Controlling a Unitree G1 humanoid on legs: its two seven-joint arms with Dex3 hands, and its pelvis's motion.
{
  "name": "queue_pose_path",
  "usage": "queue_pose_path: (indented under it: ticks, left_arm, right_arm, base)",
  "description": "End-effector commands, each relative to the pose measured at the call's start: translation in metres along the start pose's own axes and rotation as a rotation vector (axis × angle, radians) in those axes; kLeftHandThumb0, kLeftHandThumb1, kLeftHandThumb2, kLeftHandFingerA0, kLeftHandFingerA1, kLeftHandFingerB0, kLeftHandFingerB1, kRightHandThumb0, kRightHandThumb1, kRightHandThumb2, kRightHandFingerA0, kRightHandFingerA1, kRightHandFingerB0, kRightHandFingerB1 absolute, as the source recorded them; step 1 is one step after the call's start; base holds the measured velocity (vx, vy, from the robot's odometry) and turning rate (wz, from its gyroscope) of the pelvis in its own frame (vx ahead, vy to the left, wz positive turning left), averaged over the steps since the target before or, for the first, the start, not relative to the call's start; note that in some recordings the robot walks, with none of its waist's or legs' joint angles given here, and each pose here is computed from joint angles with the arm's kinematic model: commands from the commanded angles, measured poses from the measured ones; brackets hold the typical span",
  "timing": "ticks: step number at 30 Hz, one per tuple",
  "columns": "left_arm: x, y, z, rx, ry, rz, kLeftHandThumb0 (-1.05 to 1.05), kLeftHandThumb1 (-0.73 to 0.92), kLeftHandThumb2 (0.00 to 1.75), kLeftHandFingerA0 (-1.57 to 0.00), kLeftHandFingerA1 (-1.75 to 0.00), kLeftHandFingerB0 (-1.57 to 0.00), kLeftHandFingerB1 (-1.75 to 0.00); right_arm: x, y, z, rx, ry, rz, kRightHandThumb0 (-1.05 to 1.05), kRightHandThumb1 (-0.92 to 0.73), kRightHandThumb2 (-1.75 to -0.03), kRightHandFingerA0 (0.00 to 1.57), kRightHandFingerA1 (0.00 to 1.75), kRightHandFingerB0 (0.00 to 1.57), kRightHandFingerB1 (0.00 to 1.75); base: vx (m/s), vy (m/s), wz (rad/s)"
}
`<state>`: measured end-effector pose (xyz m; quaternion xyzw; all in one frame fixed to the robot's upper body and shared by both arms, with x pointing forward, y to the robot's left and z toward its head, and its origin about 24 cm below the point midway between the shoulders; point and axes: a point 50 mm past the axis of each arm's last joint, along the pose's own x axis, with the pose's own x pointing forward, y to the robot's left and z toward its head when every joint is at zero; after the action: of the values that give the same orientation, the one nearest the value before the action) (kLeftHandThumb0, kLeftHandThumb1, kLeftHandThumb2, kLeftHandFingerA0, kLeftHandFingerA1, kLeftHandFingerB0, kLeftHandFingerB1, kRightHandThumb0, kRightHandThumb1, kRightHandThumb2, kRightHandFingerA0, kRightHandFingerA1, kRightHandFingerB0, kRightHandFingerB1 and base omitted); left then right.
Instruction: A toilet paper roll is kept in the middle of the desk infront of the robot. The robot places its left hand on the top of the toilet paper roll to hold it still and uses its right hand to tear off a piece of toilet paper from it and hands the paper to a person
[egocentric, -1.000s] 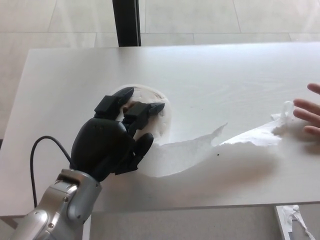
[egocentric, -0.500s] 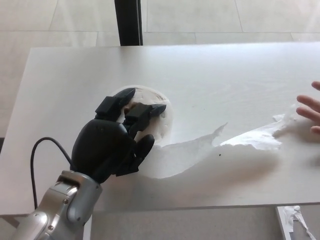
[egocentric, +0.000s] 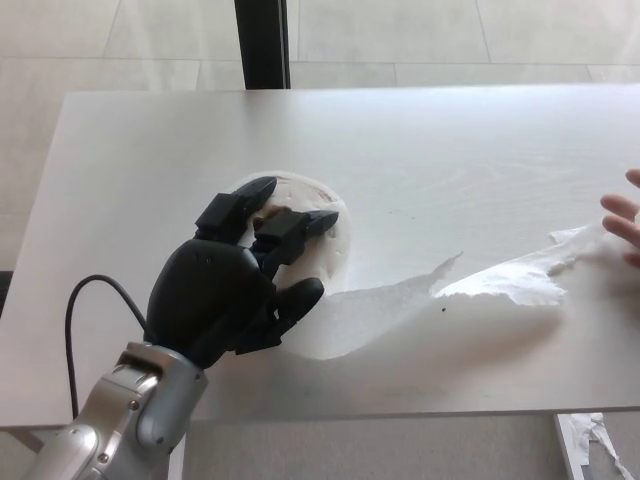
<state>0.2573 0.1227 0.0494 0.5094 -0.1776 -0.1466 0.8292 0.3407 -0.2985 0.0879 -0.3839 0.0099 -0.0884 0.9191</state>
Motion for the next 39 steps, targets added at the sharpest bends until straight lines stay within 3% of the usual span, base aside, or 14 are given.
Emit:
queue_pose_path:
  ticks: [1, 2, 6, 7, 9, 10, 13, 14, 17, 29, 31, 35, 36, 39]
  left_arm:
    - [-0.043, -0.048, -0.027, -0.016, 0.206, -0.386, -0.60, 0.92, 0.67, -0.32, -0.45, -0.36, -0.39]
    - [-0.043, -0.048, -0.028, -0.016, 0.212, -0.394, -0.64, 0.76, 1.11, -0.25, -0.56, -0.30, -0.53]
    - [-0.044, -0.047, -0.029, -0.027, 0.213, -0.392, -0.60, 0.92, 0.68, -0.30, -0.45, -0.36, -0.38]
    - [-0.045, -0.045, -0.030, -0.020, 0.219, -0.405, -0.65, 0.77, 1.12, -0.24, -0.54, -0.29, -0.53]
    - [-0.045, -0.045, -0.030, -0.019, 0.220, -0.406, -0.65, 0.77, 1.12, -0.24, -0.54, -0.29, -0.53]
    - [-0.045, -0.044, -0.030, -0.020, 0.217, -0.401, -0.64, 0.76, 1.11, -0.25, -0.55, -0.31, -0.54]
    - [-0.048, -0.046, -0.030, -0.030, 0.213, -0.392, -0.64, 0.75, 1.11, -0.27, -0.56, -0.31, -0.54]
    - [-0.048, -0.046, -0.029, -0.031, 0.212, -0.391, -0.65, 0.76, 1.11, -0.26, -0.56, -0.31, -0.54]
    - [-0.048, -0.046, -0.030, -0.034, 0.220, -0.396, -0.61, 0.92, 0.67, -0.31, -0.44, -0.37, -0.38]
    - [-0.044, -0.046, -0.030, -0.044, 0.204, -0.367, -0.65, 0.74, 1.11, -0.30, -0.58, -0.30, -0.53]
    - [-0.030, -0.039, -0.029, -0.034, 0.196, -0.372, -0.66, 0.89, 0.67, -0.22, -0.50, -0.22, -0.35]
    - [0.002, -0.012, -0.020, -0.043, 0.281, -0.433, -1.01, 0.83, 1.20, 0.00, -0.20, -0.03, -0.02]
    - [0.005, -0.009, -0.018, -0.052, 0.278, -0.429, -0.92, 0.90, 0.77, 0.00, -0.06, 0.00, -0.17]
    - [0.032, 0.018, -0.004, -0.158, 0.240, -0.357, -0.91, 0.92, 0.71, 0.00, -0.13, 0.00, -0.10]
  right_arm:
    - [-0.009, -0.003, -0.022, -0.130, 0.068, 0.076, -0.15, -0.57, -1.05, 0.84, 1.61, 0.84, 1.20]
    - [-0.009, -0.005, -0.023, -0.151, 0.065, 0.066, -0.15, -0.63, -0.94, 0.85, 1.59, 0.84, 1.08]
    - [-0.010, -0.009, -0.025, -0.181, 0.059, 0.053, -0.16, -0.68, -0.86, 0.85, 1.58, 0.80, 1.18]
    - [-0.011, -0.014, -0.025, -0.232, 0.030, 0.031, -0.21, -0.70, -0.87, 0.88, 1.52, 0.80, 1.23]
    - [-0.012, -0.015, -0.025, -0.239, 0.026, 0.029, -0.21, -0.70, -0.87, 0.88, 1.52, 0.80, 1.23]
    - [-0.011, -0.016, -0.024, -0.268, 0.019, 0.016, -0.25, -0.77, -0.66, 0.70, 1.44, 0.63, 0.56]
    - [-0.007, -0.016, -0.020, -0.588, 0.015, -0.003, -0.77, -0.53, -0.85, 0.00, 0.07, 0.06, 0.25]
    - [-0.006, -0.016, -0.017, -0.639, 0.014, -0.004, -0.81, -0.58, -0.86, 0.00, 0.00, 0.02, 0.18]
    - [-0.004, -0.015, -0.010, -0.668, -0.012, -0.043, -1.05, -0.68, -1.02, 0.00, 0.15, 0.00, 0.07]
    - [-0.005, -0.018, 0.025, -0.635, -0.126, -0.207, -1.02, -0.61, -0.88, 0.00, 0.00, 0.00, 0.11]
    - [-0.007, -0.025, 0.028, -0.626, -0.132, -0.221, -1.03, -0.62, -0.88, 0.00, 0.00, 0.00, 0.09]
    - [-0.012, -0.026, 0.032, -0.573, -0.157, -0.202, -1.05, -0.64, -1.03, 0.00, 0.23, 0.00, 0.09]
    - [-0.012, -0.026, 0.032, -0.572, -0.157, -0.199, -1.02, -0.61, -0.87, 0.00, 0.00, 0.00, 0.08]
    - [-0.014, -0.022, 0.031, -0.549, -0.150, -0.184, -1.05, -0.66, -1.05, 0.00, 0.26, 0.00, 0.11]
  base:
    - [0.00, 0.000, 0.00]
    - [0.00, 0.000, 0.00]
    - [0.00, 0.000, 0.00]
    - [0.00, 0.000, 0.00]
    - [0.00, 0.000, 0.00]
    - [0.00, 0.000, 0.00]
    - [0.00, 0.000, 0.00]
    - [0.00, 0.000, 0.00]
    - [0.00, 0.000, 0.00]
    - [0.00, 0.000, 0.00]
    - [0.00, 0.000, 0.00]
    - [0.00, 0.000, 0.00]
    - [0.00, 0.000, 0.00]
    - [0.00, 0.000, 0.00]
